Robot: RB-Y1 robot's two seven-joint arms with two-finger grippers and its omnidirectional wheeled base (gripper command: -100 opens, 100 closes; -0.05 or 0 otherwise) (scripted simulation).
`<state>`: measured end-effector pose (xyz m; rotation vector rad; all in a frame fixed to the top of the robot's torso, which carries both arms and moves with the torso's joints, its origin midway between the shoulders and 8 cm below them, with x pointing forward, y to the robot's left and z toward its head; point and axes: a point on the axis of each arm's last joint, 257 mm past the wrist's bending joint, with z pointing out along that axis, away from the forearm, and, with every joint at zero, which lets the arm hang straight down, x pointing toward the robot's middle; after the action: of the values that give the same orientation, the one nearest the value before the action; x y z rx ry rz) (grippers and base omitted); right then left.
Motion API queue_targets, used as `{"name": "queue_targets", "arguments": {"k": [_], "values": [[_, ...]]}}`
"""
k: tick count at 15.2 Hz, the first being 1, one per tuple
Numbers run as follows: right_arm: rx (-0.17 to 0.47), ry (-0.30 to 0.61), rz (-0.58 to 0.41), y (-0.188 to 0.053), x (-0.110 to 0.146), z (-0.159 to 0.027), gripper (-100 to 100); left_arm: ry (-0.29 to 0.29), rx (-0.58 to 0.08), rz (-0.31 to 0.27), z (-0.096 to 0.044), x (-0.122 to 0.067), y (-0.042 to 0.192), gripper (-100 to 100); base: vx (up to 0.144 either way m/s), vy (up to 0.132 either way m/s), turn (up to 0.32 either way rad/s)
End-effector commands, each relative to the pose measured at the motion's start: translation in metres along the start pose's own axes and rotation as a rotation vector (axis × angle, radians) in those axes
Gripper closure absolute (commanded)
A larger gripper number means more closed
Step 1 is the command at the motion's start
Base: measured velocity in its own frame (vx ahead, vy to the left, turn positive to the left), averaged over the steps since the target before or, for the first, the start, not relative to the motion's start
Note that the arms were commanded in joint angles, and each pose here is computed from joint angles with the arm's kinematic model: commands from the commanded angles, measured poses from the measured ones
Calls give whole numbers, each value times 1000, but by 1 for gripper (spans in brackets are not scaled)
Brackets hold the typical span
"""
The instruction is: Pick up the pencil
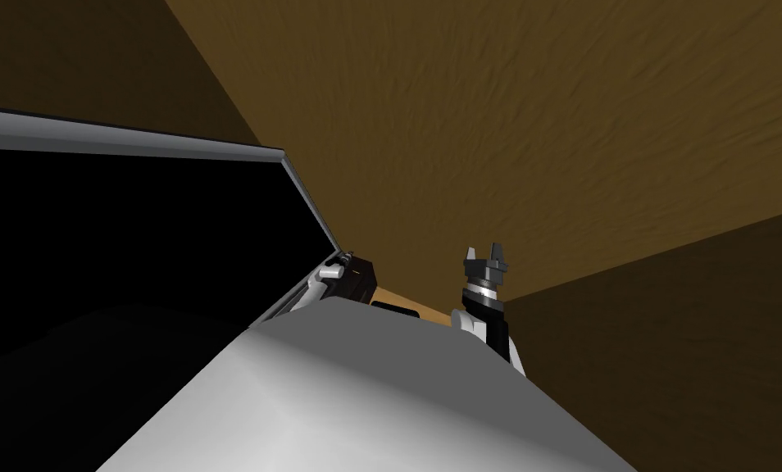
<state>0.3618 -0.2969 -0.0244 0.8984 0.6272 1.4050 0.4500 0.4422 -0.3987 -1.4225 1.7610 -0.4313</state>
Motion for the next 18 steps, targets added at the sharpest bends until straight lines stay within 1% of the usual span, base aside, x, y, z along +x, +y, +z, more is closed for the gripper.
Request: {"name": "queue_targets", "arguments": {"k": [1, 2, 3, 4, 5, 6, 7, 8, 9, 10, 11, 12, 13, 14, 15, 16, 18], "values": [[0, 0, 0, 0, 0, 0, 0, 14, -42, -1, 4, 1, 12, -100, 27, 11, -10], [0, 0, 0, 0, 0, 0, 0, 31, -83, -5, 9, 0, 20, -100, 34, 15, -29], [0, 0, 0, 0, 0, 0, 0, 39, -112, -7, 9, 2, 31, -100, 39, 17, -38], [0, 0, 0, 0, 0, 0, 0, 50, -130, -11, 12, 0, 31, -100, 44, 20, -47], [0, 0, 0, 0, 0, 0, 0, 61, -169, -14, 12, 3, 45, -100, 47, 20, -40], [0, 0, 0, 0, 0, 0, 0, 65, -181, -15, 12, 4, 49, -100, 34, 12, -14], [0, 0, 0, 0, 0, 0, 0, 82, -214, -21, 15, 4, 55, -100, 34, 9, -31], [0, 0, 0, 0, 0, 0, 0, 91, -244, -23, 14, 7, 66, -100, 37, 9, -33], [0, 0, 0, 0, 0, 0, 0, 92, -247, -23, 14, 7, 66, -100, 27, 9, -16], [0, 0, 0, 0, 0, 0, 0, 114, -292, -31, 15, 8, 77, -100, 31, 12, -27], [0, 0, 0, 0, 0, 0, 0, 120, -310, -33, 14, 10, 82, -100, 36, 15, -36], [0, 0, 0, 0, 0, 0, 0, 120, -310, -33, 14, 10, 82, -100, 23, 11, -17], [0, 0, 0, 0, 0, 0, 0, 142, -355, -43, 14, 12, 93, -100, 27, 11, -31], [0, 0, 0, 0, 0, 0, 0, 149, -370, -43, 12, 13, 97, -100, 33, 13, -34], [0, 0, 0, 0, 0, 0, 0, 149, -370, -43, 12, 13, 97, -100, 26, 10, -11], [0, 0, 0, 0, 0, 0, 0, 173, -414, -54, 11, 16, 108, -100, 30, 11, -27], [0, 0, 0, 0, 0, 0, 0, 179, -426, -54, 10, 17, 110, -100, 29, 13, -22]]}}
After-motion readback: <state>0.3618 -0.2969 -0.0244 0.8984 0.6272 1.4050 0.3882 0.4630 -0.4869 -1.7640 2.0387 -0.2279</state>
